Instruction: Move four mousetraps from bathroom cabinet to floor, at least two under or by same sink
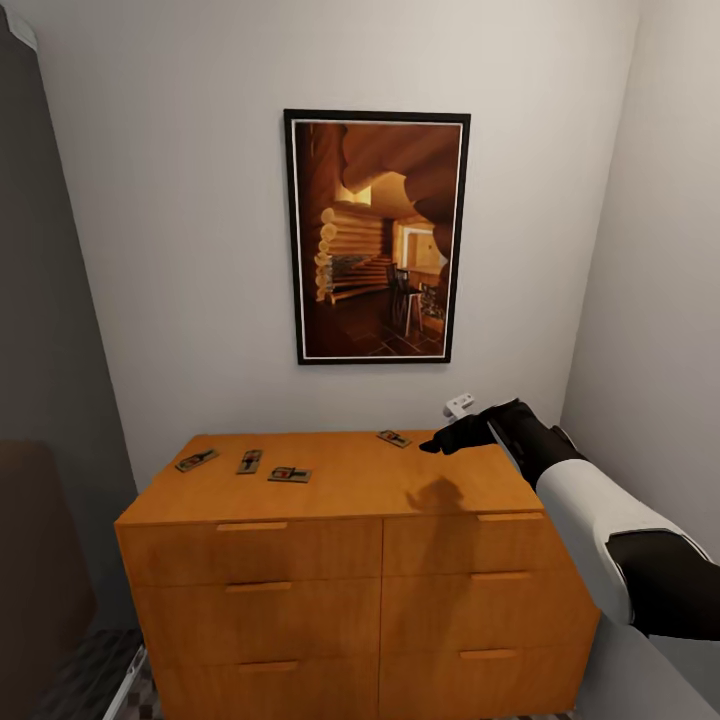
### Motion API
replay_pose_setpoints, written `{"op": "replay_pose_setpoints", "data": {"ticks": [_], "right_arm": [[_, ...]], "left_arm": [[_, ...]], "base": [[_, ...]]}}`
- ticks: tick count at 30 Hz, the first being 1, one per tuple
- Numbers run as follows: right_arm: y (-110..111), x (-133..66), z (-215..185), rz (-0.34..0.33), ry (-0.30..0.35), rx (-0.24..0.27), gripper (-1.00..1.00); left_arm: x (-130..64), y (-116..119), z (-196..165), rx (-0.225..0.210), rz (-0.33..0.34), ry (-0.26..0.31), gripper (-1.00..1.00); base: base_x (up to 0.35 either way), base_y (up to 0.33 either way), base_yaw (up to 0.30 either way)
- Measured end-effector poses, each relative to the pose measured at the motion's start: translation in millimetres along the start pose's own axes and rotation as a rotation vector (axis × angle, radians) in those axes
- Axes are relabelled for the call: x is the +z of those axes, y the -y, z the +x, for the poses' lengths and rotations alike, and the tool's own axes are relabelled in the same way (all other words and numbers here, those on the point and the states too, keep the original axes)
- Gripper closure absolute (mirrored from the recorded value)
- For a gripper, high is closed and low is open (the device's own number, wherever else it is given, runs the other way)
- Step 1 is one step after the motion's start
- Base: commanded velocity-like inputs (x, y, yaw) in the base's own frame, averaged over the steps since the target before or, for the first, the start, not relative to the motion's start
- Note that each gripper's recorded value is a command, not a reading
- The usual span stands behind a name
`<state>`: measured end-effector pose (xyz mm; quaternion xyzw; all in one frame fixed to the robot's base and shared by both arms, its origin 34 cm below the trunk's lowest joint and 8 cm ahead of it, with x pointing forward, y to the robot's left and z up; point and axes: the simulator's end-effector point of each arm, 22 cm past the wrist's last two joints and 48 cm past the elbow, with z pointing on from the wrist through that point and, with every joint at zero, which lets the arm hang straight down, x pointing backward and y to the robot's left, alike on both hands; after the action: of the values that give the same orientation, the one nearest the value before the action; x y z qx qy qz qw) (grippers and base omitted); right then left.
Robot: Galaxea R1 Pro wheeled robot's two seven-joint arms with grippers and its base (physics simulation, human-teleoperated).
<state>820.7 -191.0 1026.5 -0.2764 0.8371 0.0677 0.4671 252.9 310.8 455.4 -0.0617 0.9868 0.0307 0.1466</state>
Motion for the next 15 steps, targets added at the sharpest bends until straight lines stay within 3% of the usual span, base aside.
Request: {"op": "replay_pose_setpoints", "data": {"ticks": [5,15], "right_arm": [[-0.6,0.3,-0.1,-0.002,0.0,0.0,-1.0],[-1.5,2.5,5.8,-0.005,-0.012,0.006,-1.0]], "left_arm": [[0.0,0.1,1.3,0.0,0.0,-0.003,-1.0],[-1.9,-1.8,29.7,0.002,-0.004,-0.062,-1.0]], "base": [[0.073,0.0,0.0],[0.047,0.0,0.0]]}}
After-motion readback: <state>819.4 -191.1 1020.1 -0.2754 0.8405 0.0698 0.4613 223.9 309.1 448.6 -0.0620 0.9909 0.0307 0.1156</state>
